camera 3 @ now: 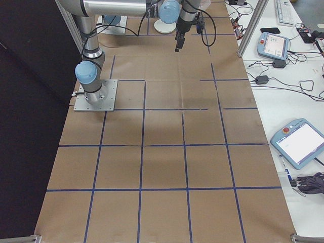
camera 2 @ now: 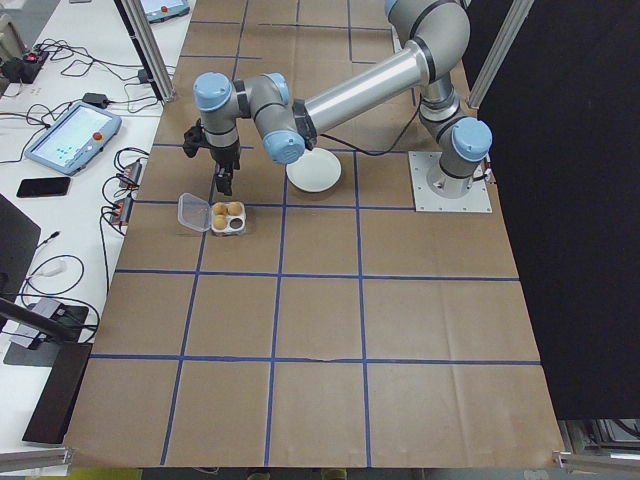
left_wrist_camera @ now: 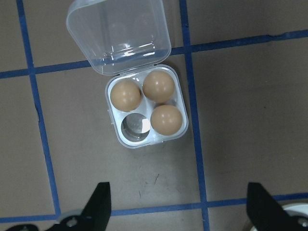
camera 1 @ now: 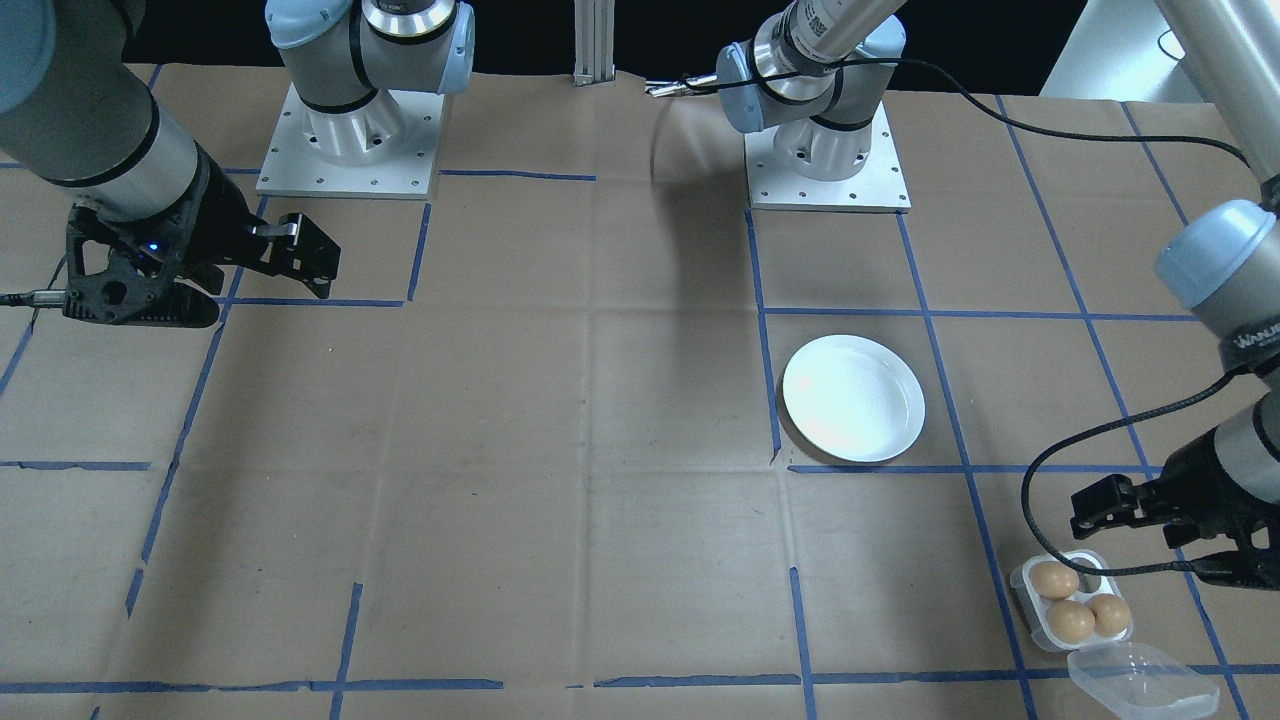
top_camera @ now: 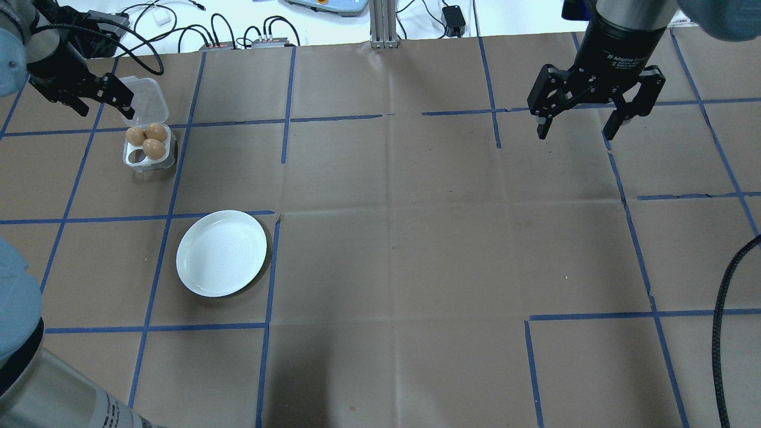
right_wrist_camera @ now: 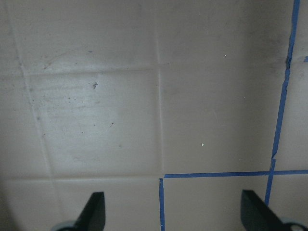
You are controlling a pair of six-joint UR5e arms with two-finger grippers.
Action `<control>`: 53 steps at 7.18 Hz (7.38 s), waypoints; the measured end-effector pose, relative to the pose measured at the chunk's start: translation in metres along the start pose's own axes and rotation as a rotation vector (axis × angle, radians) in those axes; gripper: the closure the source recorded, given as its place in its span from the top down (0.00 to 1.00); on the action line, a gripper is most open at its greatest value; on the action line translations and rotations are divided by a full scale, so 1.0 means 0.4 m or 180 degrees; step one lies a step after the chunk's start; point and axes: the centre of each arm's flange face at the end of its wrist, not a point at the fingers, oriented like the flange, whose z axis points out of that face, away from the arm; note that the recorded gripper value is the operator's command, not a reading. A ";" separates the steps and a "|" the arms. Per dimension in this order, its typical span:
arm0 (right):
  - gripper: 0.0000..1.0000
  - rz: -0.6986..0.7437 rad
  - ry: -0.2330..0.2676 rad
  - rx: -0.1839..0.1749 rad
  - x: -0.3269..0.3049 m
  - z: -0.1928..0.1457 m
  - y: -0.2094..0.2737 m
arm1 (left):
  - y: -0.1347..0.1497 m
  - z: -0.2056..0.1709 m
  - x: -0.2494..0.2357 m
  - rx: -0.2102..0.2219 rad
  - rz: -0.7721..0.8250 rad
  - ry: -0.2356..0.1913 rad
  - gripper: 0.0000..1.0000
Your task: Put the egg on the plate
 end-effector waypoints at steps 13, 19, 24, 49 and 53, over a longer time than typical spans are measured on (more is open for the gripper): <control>1.00 0.0000 0.0000 0.0002 0.000 -0.001 0.001 | -0.004 0.260 0.008 0.0113 -0.0130 -0.0068 0.56; 1.00 0.0000 -0.0001 0.0000 0.000 0.000 0.000 | -0.005 0.243 0.018 0.0142 -0.0140 -0.0072 0.24; 1.00 0.0000 -0.0002 0.0002 0.000 -0.001 0.000 | 0.058 0.046 0.054 0.0070 -0.0222 -0.0065 0.23; 1.00 0.0000 -0.0003 0.0002 0.000 -0.001 0.000 | 0.107 -0.080 0.076 -0.0084 0.0888 -0.0013 0.99; 1.00 0.0000 -0.0002 -0.0001 0.000 0.001 0.000 | -0.043 -0.003 -0.027 -0.0074 0.2376 -0.0020 0.99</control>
